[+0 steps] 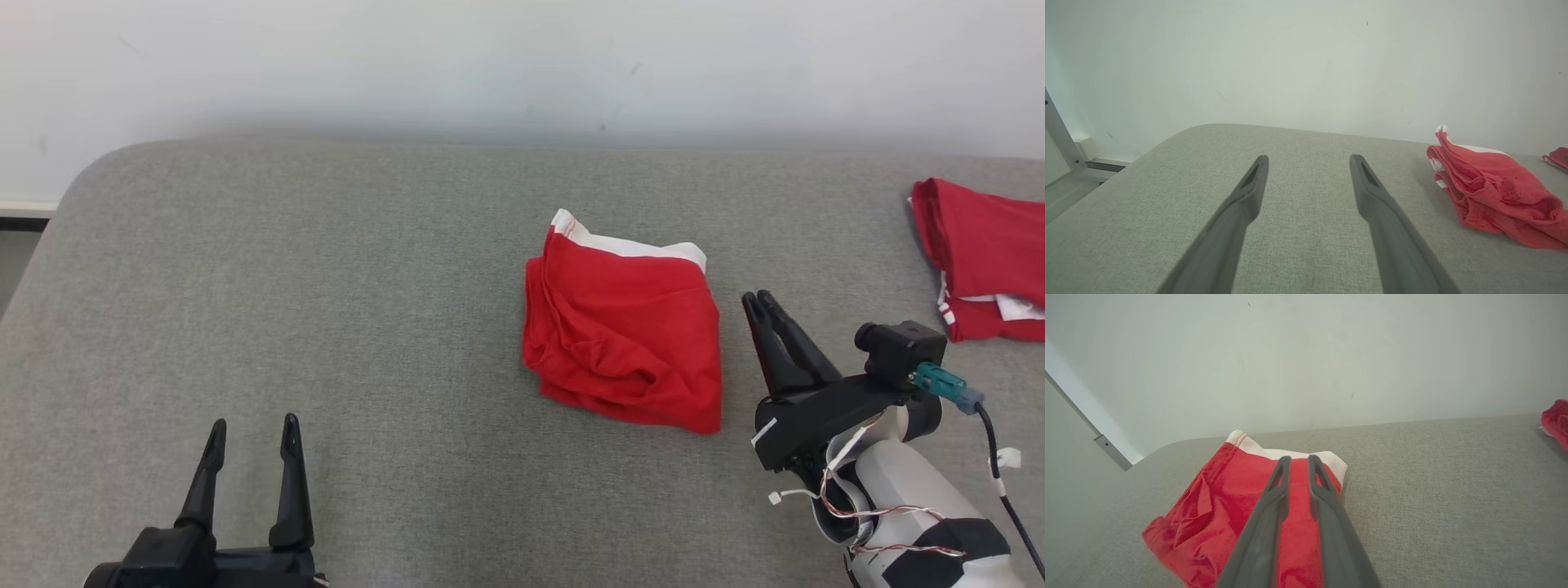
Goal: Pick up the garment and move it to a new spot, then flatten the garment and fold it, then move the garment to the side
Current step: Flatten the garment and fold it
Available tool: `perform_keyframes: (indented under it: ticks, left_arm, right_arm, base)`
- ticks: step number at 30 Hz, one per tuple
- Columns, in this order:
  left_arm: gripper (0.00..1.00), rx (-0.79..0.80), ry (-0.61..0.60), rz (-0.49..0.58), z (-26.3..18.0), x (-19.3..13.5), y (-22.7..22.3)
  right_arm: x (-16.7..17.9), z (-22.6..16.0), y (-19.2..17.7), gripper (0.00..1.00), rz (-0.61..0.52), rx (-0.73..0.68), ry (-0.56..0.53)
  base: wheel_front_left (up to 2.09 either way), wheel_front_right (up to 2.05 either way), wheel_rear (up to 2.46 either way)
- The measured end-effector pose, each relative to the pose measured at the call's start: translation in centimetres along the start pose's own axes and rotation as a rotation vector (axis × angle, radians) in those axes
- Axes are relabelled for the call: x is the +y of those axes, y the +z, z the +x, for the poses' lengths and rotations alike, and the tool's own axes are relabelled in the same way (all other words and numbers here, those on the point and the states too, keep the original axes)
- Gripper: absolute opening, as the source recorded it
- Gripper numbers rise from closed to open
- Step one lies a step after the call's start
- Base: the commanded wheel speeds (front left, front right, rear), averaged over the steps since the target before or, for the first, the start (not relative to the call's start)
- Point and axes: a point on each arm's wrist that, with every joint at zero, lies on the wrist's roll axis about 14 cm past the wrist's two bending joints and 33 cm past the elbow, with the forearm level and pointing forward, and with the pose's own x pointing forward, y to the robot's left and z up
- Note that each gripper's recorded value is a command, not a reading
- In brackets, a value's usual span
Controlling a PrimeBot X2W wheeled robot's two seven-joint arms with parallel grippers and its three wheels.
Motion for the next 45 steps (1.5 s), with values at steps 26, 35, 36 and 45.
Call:
perform_keyframes:
  ticks: [26,35,36,45]
  left_arm:
    - [1.00,0.018,0.099,0.014,-0.6,3.1,-0.3]
    - [1.00,0.020,0.111,0.018,-0.7,3.4,-0.3]
    - [1.00,0.019,0.110,0.018,-0.7,3.3,-0.3]
    - [1.00,0.006,0.087,0.012,0.0,2.6,-0.1]
  right_arm:
    - [10.3,4.8,-10.3,0.00,0.013,0.253,0.196]
    - [14.7,5.1,-10.7,0.00,0.047,0.251,0.282]
    - [14.8,5.1,-10.7,0.00,0.047,0.250,0.284]
    - [12.4,5.9,-5.2,0.00,0.043,0.084,0.238]
  base:
    - [0.00,0.00,0.00]
    - [0.00,0.00,0.00]
    - [0.00,0.00,0.00]
    - [0.00,0.00,0.00]
